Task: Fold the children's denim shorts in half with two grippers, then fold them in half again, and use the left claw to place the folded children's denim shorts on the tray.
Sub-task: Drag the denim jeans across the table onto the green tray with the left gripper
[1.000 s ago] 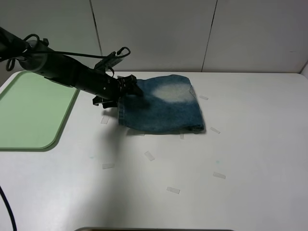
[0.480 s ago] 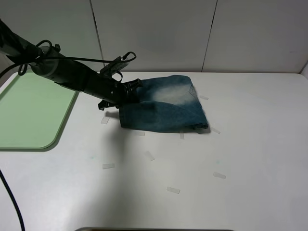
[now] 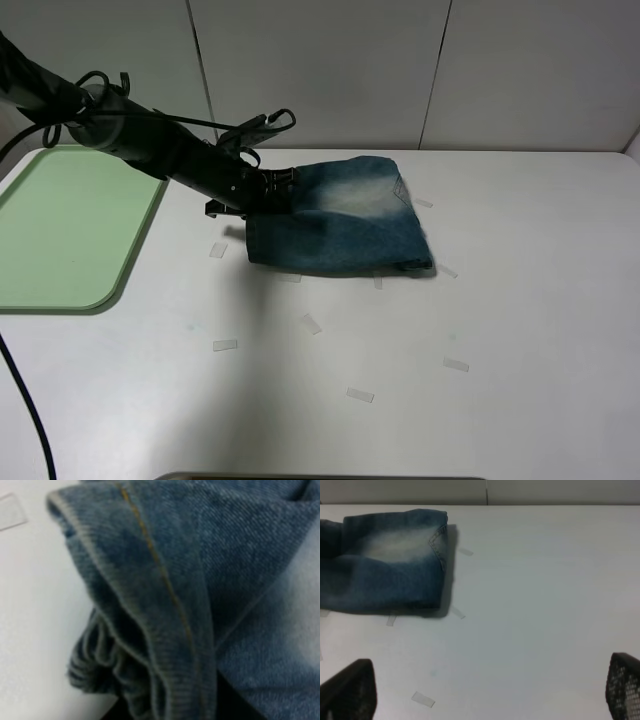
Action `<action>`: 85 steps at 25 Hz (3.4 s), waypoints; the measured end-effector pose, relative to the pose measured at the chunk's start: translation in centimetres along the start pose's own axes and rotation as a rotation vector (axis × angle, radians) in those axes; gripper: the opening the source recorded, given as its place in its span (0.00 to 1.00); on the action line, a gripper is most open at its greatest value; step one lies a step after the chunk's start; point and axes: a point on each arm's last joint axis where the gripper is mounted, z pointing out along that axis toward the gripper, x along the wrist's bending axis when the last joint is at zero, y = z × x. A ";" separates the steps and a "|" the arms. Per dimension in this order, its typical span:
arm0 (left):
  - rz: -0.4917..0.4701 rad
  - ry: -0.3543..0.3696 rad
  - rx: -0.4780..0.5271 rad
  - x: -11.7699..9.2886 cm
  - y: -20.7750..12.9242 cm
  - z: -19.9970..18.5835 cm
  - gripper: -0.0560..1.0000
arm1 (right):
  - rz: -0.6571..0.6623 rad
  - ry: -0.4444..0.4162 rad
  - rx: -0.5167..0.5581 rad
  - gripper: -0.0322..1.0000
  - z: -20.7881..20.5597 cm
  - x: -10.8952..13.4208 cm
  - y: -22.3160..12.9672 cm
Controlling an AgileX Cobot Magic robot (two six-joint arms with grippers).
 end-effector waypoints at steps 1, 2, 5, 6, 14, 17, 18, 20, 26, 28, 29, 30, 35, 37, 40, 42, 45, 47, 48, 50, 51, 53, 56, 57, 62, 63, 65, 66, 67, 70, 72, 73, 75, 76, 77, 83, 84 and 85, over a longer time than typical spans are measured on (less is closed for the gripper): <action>0.009 -0.008 0.014 -0.2 0.3 -0.1 0.17 | 0.000 0.000 0.000 0.70 0.0 0.0 0.0; 0.034 -0.010 0.031 -0.4 0.7 -0.3 0.17 | 0.000 0.000 0.000 0.70 0.0 0.0 0.0; 0.108 0.002 0.092 -0.8 1.7 -0.9 0.17 | 0.000 0.000 0.000 0.70 0.0 0.0 0.0; 0.145 0.016 0.110 -1.0 2.1 -1.3 0.17 | 0.000 0.000 0.000 0.70 0.0 0.0 0.0; 0.343 0.222 0.160 0.0 4.9 -5.4 0.16 | 0.000 0.000 0.000 0.70 0.0 0.0 0.0; 0.424 0.300 0.163 0.5 5.6 -7.0 0.16 | 0.000 0.000 0.000 0.70 0.0 0.0 0.0; 0.449 0.322 0.162 0.6 5.9 -7.5 0.16 | 0.000 0.000 0.000 0.70 0.0 0.0 0.0; 0.506 0.372 0.170 0.8 6.4 -8.5 0.16 | 0.000 0.000 0.000 0.70 0.0 0.0 0.0; 0.632 0.517 0.191 2.1 7.6 -11.5 0.16 | 0.000 0.000 0.000 0.70 0.0 0.0 0.0; 0.656 0.563 0.203 2.7 7.9 -12.4 0.16 | 0.000 0.000 0.000 0.70 0.0 0.0 0.0; 0.660 0.578 0.206 3.0 8.1 -12.7 0.16 | 0.000 0.000 0.000 0.70 0.0 0.0 0.0; 0.660 0.594 0.216 3.4 8.1 -13.0 0.16 | 0.000 0.000 0.000 0.70 0.0 0.0 0.0; 0.606 0.646 0.235 6.1 8.6 -14.6 0.16 | 0.001 0.002 0.000 0.70 0.0 0.0 0.0; 0.580 0.668 0.235 7.5 8.9 -15.2 0.16 | 0.002 0.003 0.000 0.70 0.0 0.0 0.0; 0.561 0.713 0.232 9.7 9.3 -16.3 0.16 | 0.002 0.003 0.000 0.70 0.0 0.0 0.0; 0.565 0.753 0.230 11.2 9.5 -17.0 0.16 | 0.002 0.003 0.000 0.70 0.0 0.0 0.0; 0.582 0.816 0.232 13.1 9.9 -18.1 0.16 | 0.002 0.003 0.000 0.70 0.0 0.0 0.0; 0.575 0.848 0.240 14.4 9.9 -18.9 0.16 | 0.002 0.003 0.000 0.70 0.0 0.0 0.0; 0.563 0.859 0.243 15.1 9.9 -19.3 0.16 | 0.002 0.003 0.000 0.70 0.0 0.0 0.0; 0.541 0.873 0.243 16.1 9.9 -19.9 0.16 | 0.002 0.003 0.000 0.70 0.0 0.0 0.0; 0.532 0.877 0.243 16.5 9.8 -20.1 0.16 | 0.002 0.003 0.000 0.70 0.0 0.0 0.0; 0.516 0.874 0.233 17.0 9.8 -20.3 0.16 | 0.002 0.003 0.000 0.70 0.0 0.0 0.0; 0.501 0.854 0.209 16.9 9.9 -20.2 0.16 | 0.002 0.003 0.000 0.70 0.0 0.0 0.0; 0.498 0.849 0.202 16.9 9.9 -20.1 0.16 | 0.002 0.003 0.000 0.70 0.0 0.0 0.0; 0.484 0.825 0.204 17.1 9.7 -19.2 0.16 | 0.002 0.003 0.000 0.70 0.0 0.0 0.0; 0.482 0.823 0.211 17.3 9.6 -19.0 0.16 | 0.002 0.003 0.000 0.70 0.0 0.0 0.0; 0.481 0.819 0.225 17.6 9.4 -18.4 0.16 | 0.002 0.003 0.000 0.70 0.0 0.0 0.0; 0.481 0.819 0.225 17.6 9.4 -18.4 0.16 | 0.002 0.003 0.000 0.70 0.0 0.0 0.0; 0.481 0.817 0.230 17.7 9.3 -18.2 0.16 | 0.002 0.003 0.000 0.70 0.0 0.0 0.0; 0.481 0.816 0.235 17.8 9.3 -18.0 0.16 | 0.002 0.003 0.000 0.70 0.0 0.0 0.0; 0.475 0.816 0.232 17.8 9.3 -18.0 0.16 | 0.002 0.003 0.000 0.70 0.0 0.0 0.0; 0.461 0.817 0.226 17.8 9.3 -18.0 0.16 | 0.002 0.003 0.000 0.70 0.0 0.0 0.0; 0.433 0.820 0.215 17.8 9.2 -18.0 0.16 | 0.002 0.003 0.000 0.70 0.0 0.0 0.0; 0.422 0.821 0.210 17.8 9.2 -18.0 0.16 | 0.002 0.003 0.000 0.70 0.0 0.0 0.0; 0.416 0.821 0.207 17.8 9.2 -18.0 0.16 | 0.002 0.003 0.000 0.70 0.0 0.0 0.0; 0.412 0.819 0.197 17.7 9.3 -18.0 0.65 | 0.002 0.003 0.000 0.70 0.0 0.0 0.0; 0.411 0.819 0.186 17.7 9.4 -18.1 0.76 | 0.002 0.003 0.000 0.70 0.0 0.0 0.0; 0.411 0.818 0.172 17.6 9.5 -18.2 0.85 | 0.002 0.003 0.000 0.70 0.0 0.0 0.0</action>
